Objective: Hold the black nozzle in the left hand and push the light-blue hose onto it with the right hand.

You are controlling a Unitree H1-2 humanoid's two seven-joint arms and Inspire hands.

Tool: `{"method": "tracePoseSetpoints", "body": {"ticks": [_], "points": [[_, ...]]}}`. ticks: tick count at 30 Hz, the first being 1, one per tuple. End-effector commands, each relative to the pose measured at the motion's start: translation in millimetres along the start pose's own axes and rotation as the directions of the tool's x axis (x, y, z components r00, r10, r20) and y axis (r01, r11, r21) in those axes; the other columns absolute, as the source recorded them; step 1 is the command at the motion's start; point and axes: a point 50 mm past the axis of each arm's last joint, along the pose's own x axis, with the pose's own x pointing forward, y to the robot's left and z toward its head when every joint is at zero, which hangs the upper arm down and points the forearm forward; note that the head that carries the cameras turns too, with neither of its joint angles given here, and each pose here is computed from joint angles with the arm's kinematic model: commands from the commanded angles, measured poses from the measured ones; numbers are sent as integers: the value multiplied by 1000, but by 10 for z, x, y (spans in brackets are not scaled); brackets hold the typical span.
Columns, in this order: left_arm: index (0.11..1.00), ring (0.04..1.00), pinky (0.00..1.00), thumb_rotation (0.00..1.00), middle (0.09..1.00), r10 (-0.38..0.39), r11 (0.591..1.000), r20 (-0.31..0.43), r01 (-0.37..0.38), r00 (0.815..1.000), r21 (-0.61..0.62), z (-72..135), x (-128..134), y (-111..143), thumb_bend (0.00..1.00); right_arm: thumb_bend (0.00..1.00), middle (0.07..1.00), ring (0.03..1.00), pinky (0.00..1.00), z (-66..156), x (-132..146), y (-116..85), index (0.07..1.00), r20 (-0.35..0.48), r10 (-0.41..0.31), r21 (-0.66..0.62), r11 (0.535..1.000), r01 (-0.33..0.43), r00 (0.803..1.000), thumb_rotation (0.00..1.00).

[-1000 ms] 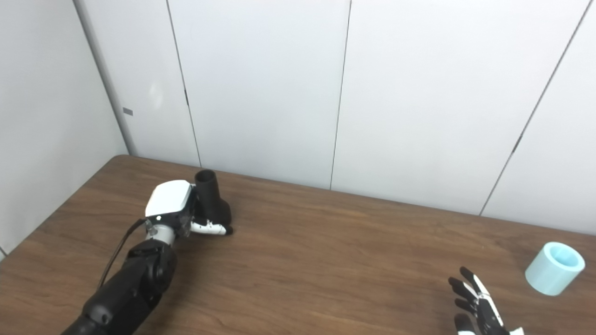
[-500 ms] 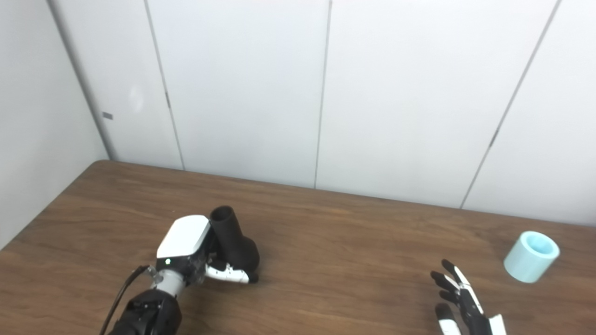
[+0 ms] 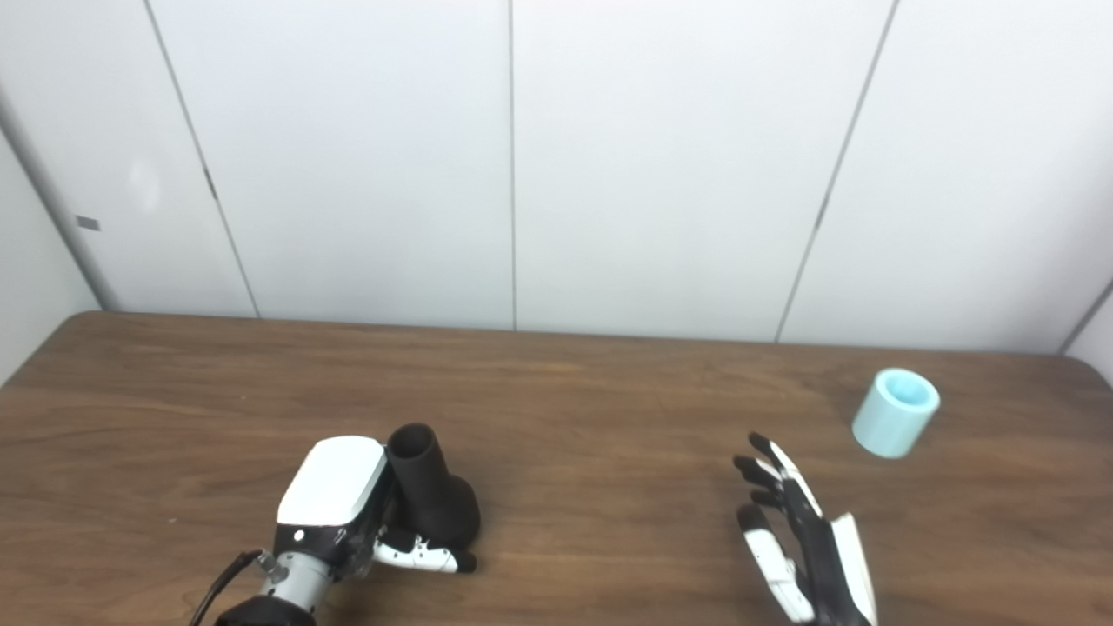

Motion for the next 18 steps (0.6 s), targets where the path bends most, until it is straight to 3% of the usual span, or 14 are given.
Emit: {"method": "tracePoseSetpoints", "body": {"ticks": [1,7,13,18], "points": [[485,593,560,0,488,-1,1000,87,1,996,8,191,-27,-7,525,518,807,808,752,-211,-250,377,883,-139,42,69,997,-33,989,1000],[481,590,561,0,497,-36,999,154,32,987,28,344,-82,-132,524,563,815,817,755,-167,-233,432,891,-145,35,94,995,-21,989,1000],[491,566,529,0,472,-60,998,181,59,982,9,399,-122,-238,525,456,815,820,748,-81,-222,456,898,-188,30,222,975,13,982,998],[497,541,501,0,451,-69,998,190,70,979,0,412,-145,-287,525,462,830,832,760,2,-189,397,900,-188,37,240,971,9,981,860]]}}
